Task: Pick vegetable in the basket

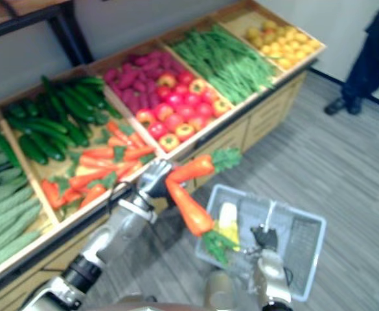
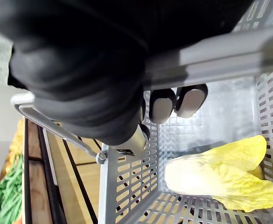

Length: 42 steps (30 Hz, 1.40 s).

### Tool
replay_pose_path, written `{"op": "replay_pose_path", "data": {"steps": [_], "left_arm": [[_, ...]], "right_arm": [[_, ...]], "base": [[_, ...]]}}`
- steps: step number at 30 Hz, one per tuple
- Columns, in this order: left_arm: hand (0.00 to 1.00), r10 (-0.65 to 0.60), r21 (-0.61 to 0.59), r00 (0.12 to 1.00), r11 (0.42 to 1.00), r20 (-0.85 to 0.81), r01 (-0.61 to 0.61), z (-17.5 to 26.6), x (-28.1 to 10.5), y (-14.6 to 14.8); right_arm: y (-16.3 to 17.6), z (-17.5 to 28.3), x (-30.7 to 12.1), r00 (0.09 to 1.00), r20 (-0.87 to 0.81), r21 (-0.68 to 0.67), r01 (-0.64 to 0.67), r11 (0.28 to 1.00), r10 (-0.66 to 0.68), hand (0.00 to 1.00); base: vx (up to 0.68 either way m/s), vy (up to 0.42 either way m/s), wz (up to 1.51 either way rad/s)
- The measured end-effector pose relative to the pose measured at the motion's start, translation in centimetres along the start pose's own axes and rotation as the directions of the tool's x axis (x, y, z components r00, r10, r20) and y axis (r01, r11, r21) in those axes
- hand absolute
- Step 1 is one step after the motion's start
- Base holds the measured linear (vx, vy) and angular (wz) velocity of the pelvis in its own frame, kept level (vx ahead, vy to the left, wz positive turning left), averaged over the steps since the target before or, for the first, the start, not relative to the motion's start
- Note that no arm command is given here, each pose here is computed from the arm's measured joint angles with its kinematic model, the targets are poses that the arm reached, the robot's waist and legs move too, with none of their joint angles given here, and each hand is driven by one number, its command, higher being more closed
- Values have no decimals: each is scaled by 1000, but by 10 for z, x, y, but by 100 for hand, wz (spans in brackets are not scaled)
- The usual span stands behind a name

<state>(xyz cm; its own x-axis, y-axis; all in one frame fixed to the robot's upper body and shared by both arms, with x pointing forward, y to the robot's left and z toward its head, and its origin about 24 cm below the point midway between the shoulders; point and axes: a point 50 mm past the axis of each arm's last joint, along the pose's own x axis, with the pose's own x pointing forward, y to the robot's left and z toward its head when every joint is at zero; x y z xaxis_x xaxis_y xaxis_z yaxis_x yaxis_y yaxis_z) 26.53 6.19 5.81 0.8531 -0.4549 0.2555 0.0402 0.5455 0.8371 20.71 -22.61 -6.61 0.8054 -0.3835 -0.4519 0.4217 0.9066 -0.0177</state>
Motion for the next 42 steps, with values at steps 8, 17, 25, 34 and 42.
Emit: {"op": "replay_pose_path", "data": {"steps": [8,17,25,34,42], "left_arm": [[100,-128,-209,973,974,-192,87,-22,-33,-34],[100,-336,-356,900,906,-278,228,-17,-62,-93],[100,-337,-377,873,905,-353,196,-27,-71,-102],[0,-495,-264,692,868,-525,420,-70,-92,-121],[0,-485,-209,616,859,-620,467,-89,-91,-115]], "right_arm": [[85,39,-5,948,137,-79,-279,957,287,100],[125,21,-27,869,54,-149,-480,865,492,100],[132,9,-33,834,-19,-168,-546,821,551,100],[143,-4,-69,714,-47,-9,-699,715,698,100],[148,2,-88,627,15,102,-776,623,779,100]], "base": [[5,-49,-146],[57,-102,-75],[52,-53,-71],[41,202,-28],[21,153,-10]]}}
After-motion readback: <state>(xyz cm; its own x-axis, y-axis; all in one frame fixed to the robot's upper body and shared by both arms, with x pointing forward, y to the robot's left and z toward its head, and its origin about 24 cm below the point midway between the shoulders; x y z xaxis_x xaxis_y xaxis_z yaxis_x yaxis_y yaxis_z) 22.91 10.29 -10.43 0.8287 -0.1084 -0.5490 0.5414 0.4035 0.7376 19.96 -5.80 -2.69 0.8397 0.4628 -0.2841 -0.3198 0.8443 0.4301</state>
